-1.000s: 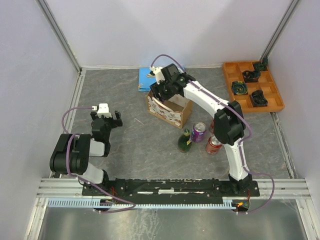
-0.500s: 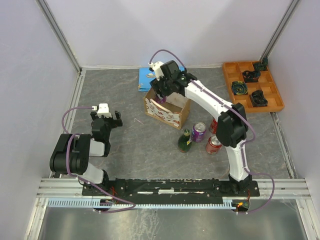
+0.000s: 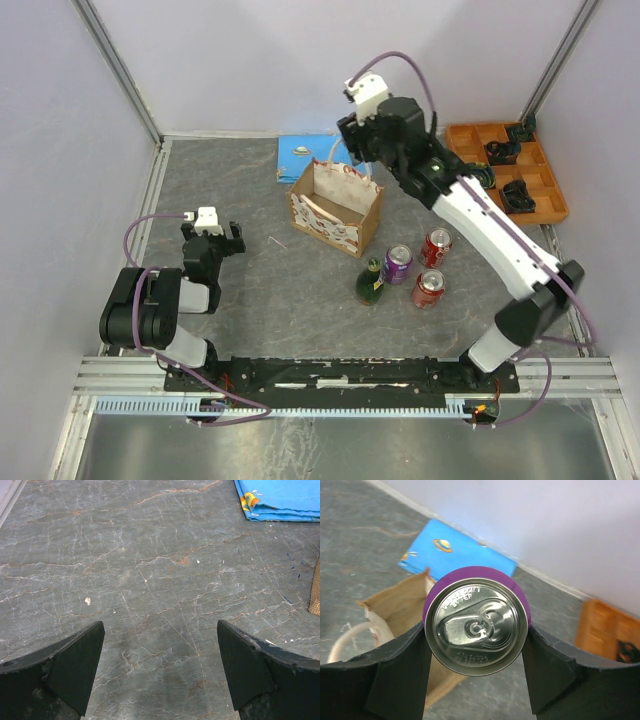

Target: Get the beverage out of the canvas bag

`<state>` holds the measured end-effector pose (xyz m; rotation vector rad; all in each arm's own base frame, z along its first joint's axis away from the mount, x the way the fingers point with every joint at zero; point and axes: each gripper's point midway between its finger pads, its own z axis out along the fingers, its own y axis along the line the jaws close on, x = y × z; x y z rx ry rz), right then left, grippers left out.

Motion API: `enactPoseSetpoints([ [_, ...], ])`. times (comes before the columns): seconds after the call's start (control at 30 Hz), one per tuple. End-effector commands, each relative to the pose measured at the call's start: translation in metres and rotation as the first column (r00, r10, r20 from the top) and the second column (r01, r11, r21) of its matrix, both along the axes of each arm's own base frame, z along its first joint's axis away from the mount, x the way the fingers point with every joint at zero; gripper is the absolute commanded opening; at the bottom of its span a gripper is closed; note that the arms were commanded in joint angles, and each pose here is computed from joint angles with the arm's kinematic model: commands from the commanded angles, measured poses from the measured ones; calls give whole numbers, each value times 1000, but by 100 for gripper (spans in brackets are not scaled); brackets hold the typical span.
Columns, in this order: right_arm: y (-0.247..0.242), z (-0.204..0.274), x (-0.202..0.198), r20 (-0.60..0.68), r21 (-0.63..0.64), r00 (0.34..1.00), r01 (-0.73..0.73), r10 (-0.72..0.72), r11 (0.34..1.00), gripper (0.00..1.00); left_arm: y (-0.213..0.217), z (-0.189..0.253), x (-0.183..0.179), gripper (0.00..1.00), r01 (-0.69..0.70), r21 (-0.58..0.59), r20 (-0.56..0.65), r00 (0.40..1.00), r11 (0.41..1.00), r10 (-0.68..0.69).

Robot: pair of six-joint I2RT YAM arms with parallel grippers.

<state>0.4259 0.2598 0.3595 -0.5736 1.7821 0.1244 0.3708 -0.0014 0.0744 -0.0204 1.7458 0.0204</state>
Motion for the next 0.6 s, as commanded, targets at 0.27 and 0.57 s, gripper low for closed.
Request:
enactPoseSetpoints([
  [0.27, -128, 2, -42, 47, 36, 899, 435, -436, 900, 0, 5, 17, 6, 99, -25, 1, 70, 997, 1000, 25],
  [0.57, -124, -85, -52, -151, 50, 887, 448, -436, 893, 0, 5, 17, 6, 99, -23, 1, 70, 997, 1000, 23],
])
